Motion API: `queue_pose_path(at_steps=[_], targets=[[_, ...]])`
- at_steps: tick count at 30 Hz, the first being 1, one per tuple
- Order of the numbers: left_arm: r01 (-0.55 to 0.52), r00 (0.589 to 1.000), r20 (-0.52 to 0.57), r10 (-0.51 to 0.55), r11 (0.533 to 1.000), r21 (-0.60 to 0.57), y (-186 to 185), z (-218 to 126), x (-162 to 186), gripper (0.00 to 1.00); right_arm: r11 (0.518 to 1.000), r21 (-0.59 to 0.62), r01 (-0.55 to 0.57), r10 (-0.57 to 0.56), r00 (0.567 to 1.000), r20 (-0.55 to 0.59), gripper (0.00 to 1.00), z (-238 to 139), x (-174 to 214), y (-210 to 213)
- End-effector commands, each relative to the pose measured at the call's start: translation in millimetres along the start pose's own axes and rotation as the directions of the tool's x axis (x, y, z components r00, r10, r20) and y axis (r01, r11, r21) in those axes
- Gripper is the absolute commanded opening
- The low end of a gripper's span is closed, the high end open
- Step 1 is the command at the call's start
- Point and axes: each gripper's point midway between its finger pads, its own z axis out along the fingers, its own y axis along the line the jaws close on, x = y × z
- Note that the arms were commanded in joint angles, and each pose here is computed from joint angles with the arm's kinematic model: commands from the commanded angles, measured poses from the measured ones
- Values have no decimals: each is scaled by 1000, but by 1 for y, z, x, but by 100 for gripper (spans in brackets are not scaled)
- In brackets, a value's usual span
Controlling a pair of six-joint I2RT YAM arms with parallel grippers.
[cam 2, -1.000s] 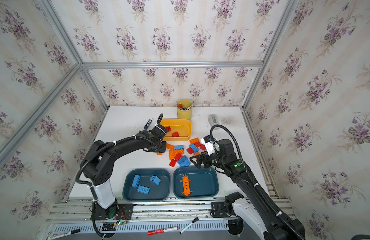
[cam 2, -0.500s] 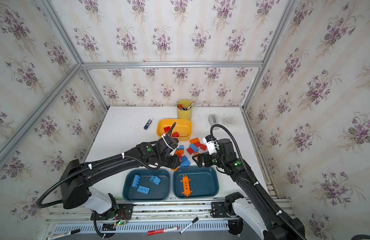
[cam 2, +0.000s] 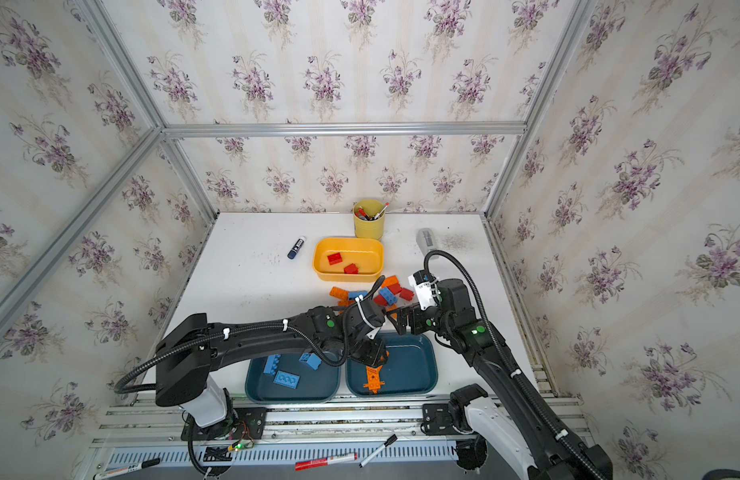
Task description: Sort the legos into containers by color
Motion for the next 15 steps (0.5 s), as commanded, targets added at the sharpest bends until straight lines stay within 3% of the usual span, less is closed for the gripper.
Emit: queue_pose_path(at_steps=[1, 7, 15], targets=[[10, 1000, -7, -9, 998, 66, -13, 8, -5, 45, 1000, -3, -2, 2, 1000, 4, 100, -3, 0, 2], [2, 999, 37, -3, 999, 32, 1, -15, -10, 60, 1000, 4, 11, -11, 1000, 13, 100, -11, 0, 4], [36, 991, 136, -12, 983, -178, 65, -62, -41, 64, 998, -63, 8, -6, 999, 38, 100, -7, -5, 14]])
